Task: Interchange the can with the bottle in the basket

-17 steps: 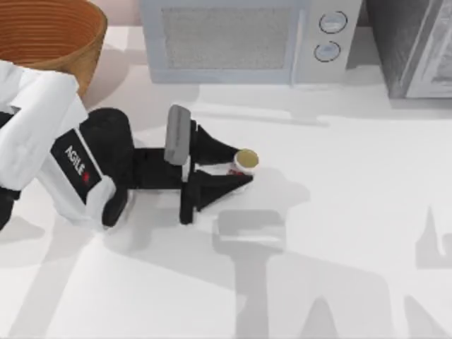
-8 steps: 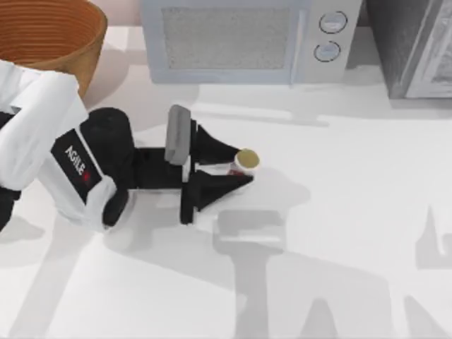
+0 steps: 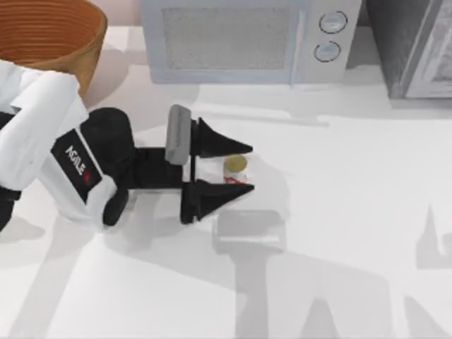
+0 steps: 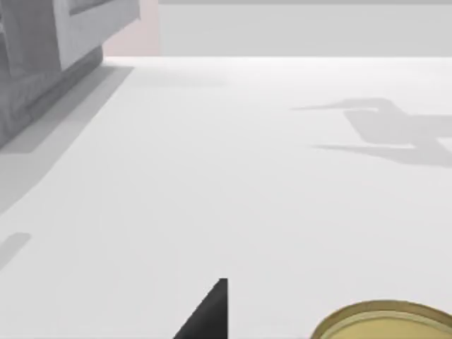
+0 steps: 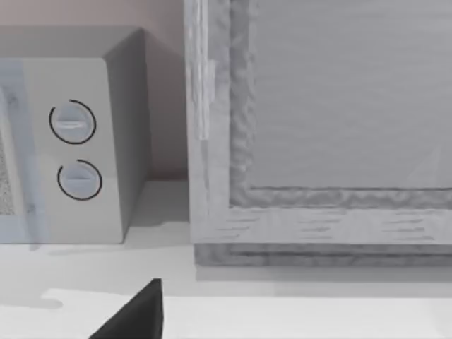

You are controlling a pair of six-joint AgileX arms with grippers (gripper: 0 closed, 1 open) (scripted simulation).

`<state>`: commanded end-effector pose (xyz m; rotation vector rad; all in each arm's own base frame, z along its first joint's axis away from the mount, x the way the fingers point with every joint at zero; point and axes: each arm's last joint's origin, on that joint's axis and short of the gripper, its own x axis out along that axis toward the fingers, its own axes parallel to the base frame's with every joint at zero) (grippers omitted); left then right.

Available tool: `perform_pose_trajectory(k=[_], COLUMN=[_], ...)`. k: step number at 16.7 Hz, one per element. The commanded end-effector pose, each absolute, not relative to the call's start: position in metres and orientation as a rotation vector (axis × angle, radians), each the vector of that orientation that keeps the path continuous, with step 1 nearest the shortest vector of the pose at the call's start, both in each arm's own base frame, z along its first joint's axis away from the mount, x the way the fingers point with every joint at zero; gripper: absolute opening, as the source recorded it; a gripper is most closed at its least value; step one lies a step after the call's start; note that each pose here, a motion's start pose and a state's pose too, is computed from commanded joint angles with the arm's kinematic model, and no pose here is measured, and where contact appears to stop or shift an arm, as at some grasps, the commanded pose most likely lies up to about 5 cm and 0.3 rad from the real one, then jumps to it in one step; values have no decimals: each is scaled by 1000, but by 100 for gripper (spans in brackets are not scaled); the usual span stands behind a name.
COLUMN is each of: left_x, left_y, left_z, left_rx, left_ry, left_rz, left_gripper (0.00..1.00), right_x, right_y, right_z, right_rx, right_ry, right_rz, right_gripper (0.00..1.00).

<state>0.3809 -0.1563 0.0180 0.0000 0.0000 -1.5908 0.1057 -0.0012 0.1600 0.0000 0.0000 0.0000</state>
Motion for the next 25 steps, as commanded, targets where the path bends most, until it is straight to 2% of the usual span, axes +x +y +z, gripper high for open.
perform_pose_trajectory(k=[10,13,16,19,22,25], left_x=[381,381,378,364,329,274], left_y=[-155,-145,-125,-100,-71,-45], left_z=[18,30,63,117,176,220], left_rx=[0,-24,-47,-49,-33,-14], left_ry=[0,42,90,109,96,71], left_rz=[-1587,-1520,-1377,-1187,-969,-742], left_gripper=[100,100,100,100,100,100], right_x=[106,106,106,106,106,106], right_y=[-1,-1,-1,-1,-1,-1], right_z=[160,160,160,160,160,160], right_rx=[0,0,0,0,0,0], right_ry=[0,0,0,0,0,0], right_rz=[0,0,0,0,0,0], right_gripper=[100,100,100,100,100,100])
